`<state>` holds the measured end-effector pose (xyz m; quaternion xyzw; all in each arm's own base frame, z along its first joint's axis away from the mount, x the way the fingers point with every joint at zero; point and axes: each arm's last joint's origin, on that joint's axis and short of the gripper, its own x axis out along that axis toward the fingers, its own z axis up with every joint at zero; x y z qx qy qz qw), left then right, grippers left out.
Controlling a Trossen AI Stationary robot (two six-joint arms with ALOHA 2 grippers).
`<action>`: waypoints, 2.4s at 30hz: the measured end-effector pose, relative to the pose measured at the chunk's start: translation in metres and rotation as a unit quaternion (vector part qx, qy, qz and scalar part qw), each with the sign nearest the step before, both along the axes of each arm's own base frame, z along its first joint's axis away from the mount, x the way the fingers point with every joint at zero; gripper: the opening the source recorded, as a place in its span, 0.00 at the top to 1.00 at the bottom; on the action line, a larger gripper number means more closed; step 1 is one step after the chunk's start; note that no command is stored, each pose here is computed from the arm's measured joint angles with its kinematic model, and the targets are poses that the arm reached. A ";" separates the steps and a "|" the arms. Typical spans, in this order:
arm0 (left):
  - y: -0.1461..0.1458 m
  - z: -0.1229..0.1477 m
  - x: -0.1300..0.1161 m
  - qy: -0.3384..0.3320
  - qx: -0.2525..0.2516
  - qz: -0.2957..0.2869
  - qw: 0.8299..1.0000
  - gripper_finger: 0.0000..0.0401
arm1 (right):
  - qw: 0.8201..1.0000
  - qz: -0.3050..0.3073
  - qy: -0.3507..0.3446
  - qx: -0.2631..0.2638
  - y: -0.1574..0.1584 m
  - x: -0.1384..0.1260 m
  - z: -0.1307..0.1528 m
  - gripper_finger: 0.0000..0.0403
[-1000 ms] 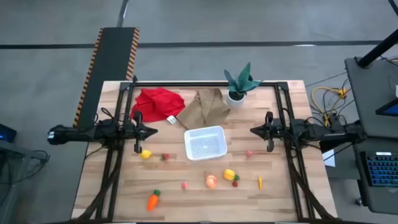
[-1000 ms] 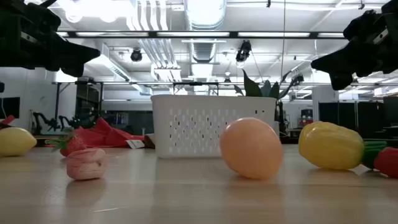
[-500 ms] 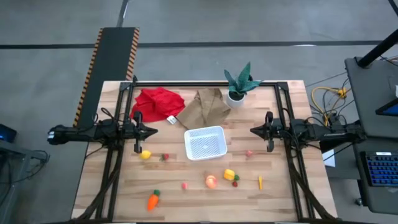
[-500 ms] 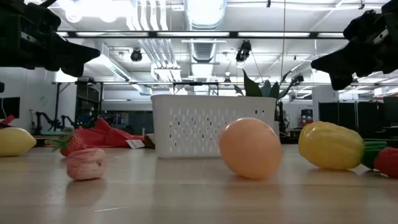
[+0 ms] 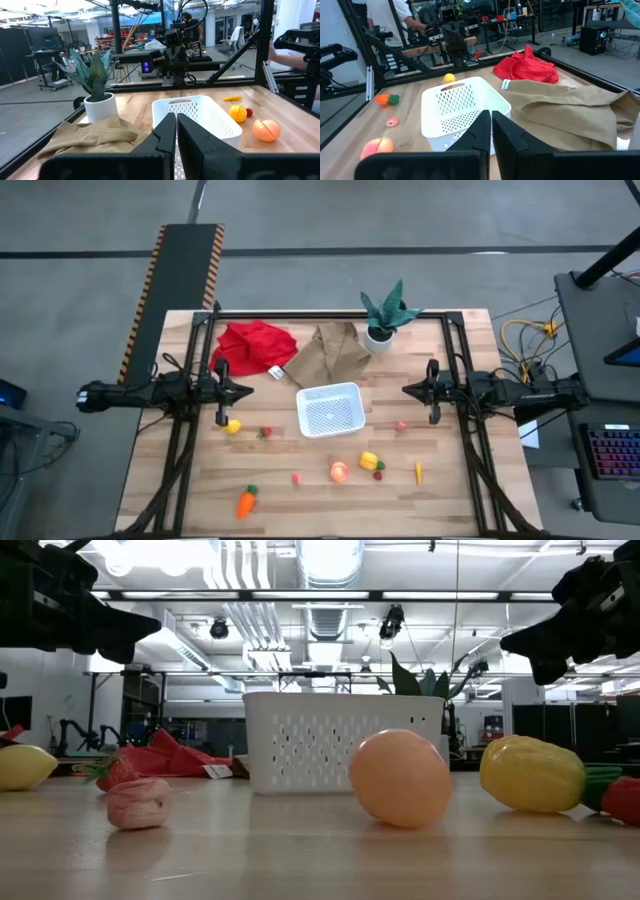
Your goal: Pick and placing Produce into tupperware
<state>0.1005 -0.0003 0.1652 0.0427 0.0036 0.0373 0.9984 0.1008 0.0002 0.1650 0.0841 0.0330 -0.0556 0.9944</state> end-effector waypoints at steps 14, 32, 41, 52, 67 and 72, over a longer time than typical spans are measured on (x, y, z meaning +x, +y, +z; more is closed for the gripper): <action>0.000 0.000 0.000 0.000 0.000 0.000 1.000 1.00 | 1.000 0.000 0.000 0.000 0.000 0.000 0.000 0.98; 0.000 0.000 0.000 0.000 0.000 0.000 1.000 1.00 | 1.000 0.000 0.000 0.000 0.000 0.000 0.000 0.98; 0.000 0.000 0.000 0.000 0.000 0.000 1.000 1.00 | 1.000 0.000 0.000 0.000 0.000 0.000 0.000 0.98; 0.000 0.000 0.000 0.000 0.000 0.000 1.000 1.00 | 1.000 0.000 0.000 0.000 0.000 0.000 0.000 0.98; 0.000 0.000 0.000 -0.001 0.000 0.000 1.000 1.00 | 1.000 0.000 -0.009 0.001 0.000 0.000 0.002 0.98; 0.000 0.000 0.000 -0.001 0.000 0.000 1.000 1.00 | 1.000 0.000 -0.030 0.005 0.000 0.000 0.006 0.98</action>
